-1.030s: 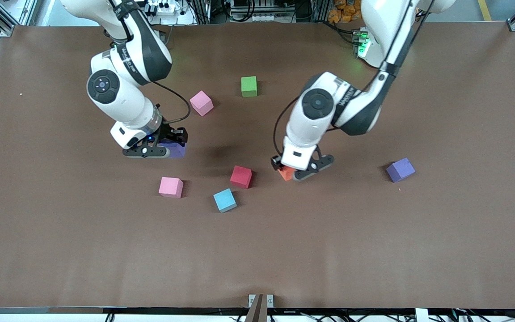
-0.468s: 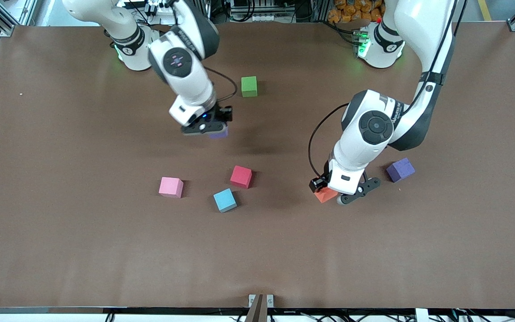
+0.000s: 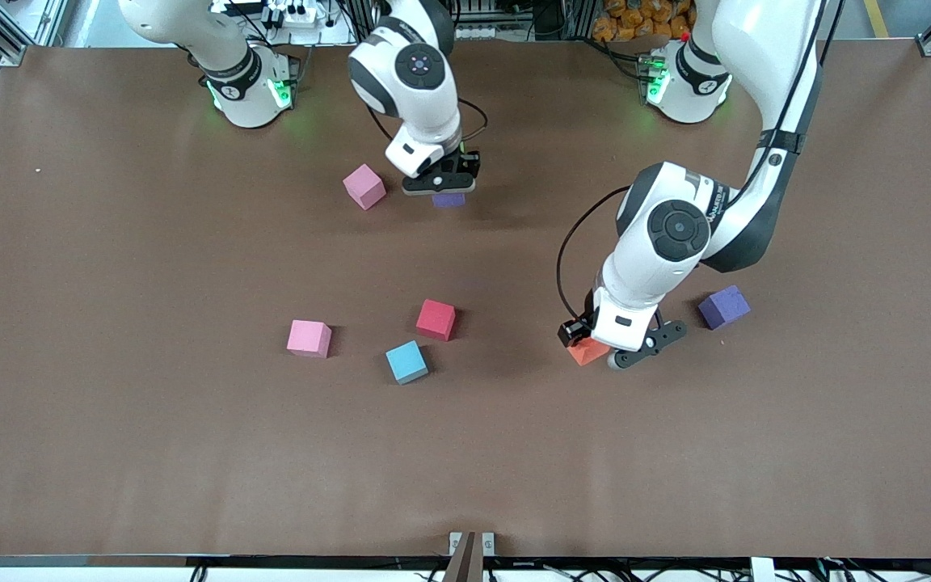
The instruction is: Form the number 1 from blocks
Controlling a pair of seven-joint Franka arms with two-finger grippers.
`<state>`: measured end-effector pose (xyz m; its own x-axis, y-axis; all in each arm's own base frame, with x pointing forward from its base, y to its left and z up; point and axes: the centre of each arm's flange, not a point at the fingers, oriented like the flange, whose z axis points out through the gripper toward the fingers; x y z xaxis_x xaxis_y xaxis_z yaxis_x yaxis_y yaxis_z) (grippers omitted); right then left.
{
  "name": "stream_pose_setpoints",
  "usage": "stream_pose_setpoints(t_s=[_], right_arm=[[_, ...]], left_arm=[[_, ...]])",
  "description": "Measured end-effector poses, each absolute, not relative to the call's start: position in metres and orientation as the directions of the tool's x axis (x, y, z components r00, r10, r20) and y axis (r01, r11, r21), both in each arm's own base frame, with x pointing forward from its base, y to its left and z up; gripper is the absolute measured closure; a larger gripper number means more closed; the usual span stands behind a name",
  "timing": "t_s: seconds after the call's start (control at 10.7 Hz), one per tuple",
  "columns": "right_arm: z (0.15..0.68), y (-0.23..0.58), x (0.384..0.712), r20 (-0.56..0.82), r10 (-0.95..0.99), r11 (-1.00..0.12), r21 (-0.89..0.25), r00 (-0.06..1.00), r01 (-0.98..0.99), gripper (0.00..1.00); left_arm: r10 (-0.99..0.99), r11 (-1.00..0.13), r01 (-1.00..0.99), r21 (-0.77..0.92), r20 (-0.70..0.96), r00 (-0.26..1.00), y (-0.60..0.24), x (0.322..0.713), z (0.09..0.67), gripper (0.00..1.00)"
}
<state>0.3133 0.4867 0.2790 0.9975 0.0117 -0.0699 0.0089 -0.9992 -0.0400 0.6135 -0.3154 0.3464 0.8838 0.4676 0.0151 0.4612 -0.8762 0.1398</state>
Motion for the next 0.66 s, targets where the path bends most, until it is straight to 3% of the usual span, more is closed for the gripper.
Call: stream_pose_setpoints(t_s=[0.28, 0.66], right_arm=[[0.239, 0.492, 0.302, -0.073, -0.027, -1.0, -0.004, 0.997, -0.028, 0.4], [0.226, 0.494, 0.286, -0.098, -0.042, -0.999, 0.024, 0.994, -0.04, 0.4]], left_arm=[[0.463, -0.879, 0.458, 0.132, 0.007, 0.886, -0.318, 0.611, 0.345, 0.39], [0.45, -0.887, 0.448, 0.115, -0.012, 0.893, -0.324, 0.605, 0.345, 0.39]])
